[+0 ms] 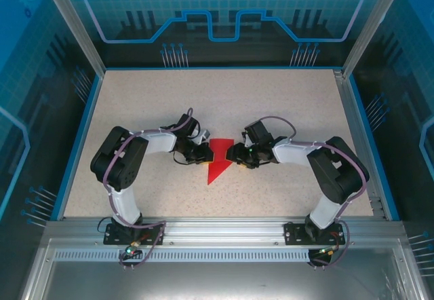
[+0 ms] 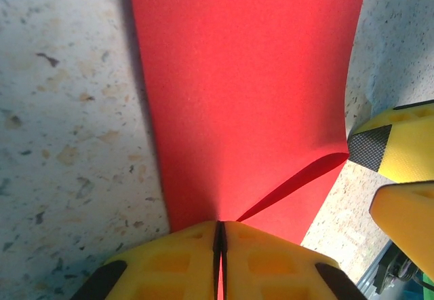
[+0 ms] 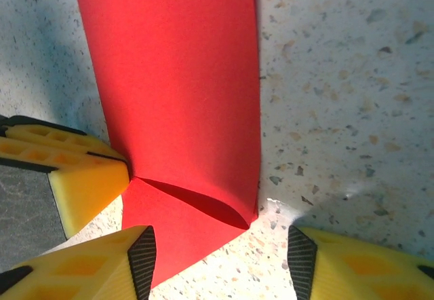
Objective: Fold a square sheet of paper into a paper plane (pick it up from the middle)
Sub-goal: Fourth fold the wing at the center of the table.
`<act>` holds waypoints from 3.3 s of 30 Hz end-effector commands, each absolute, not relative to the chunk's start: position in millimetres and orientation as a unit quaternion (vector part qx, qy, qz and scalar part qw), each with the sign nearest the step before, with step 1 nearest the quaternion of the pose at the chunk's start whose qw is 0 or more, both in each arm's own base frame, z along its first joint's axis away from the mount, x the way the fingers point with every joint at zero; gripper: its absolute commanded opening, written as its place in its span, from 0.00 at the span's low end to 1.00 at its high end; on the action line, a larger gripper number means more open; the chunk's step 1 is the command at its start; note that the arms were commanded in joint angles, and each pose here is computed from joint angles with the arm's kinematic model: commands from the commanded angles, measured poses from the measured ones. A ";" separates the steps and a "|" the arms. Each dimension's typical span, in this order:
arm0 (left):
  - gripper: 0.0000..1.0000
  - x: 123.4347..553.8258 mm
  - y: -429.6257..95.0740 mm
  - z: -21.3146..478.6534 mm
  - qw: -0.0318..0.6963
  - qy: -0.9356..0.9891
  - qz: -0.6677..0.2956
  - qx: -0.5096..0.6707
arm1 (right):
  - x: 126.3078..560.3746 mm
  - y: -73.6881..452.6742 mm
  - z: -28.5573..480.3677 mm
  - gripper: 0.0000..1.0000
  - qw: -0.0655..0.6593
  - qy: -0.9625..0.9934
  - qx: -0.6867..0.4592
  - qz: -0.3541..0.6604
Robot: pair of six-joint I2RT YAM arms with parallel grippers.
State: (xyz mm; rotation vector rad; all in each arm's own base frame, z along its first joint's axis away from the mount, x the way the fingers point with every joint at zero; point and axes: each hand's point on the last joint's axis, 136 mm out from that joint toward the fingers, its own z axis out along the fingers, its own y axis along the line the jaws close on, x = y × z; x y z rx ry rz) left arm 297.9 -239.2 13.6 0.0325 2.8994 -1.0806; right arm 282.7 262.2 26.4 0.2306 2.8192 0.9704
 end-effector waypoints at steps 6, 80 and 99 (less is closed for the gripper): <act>0.11 286.1 -231.4 -4.0 -0.003 0.940 -0.341 0.004 | 293.1 287.6 36.7 0.50 0.075 0.921 0.083 0.373; 0.67 228.5 -222.8 92.1 0.228 0.922 -0.302 0.085 | 342.0 293.3 53.3 0.27 0.080 0.893 0.060 0.440; 0.67 235.5 -251.8 46.4 0.281 0.949 -0.033 0.141 | 340.2 297.9 64.3 0.28 0.068 0.889 0.040 0.450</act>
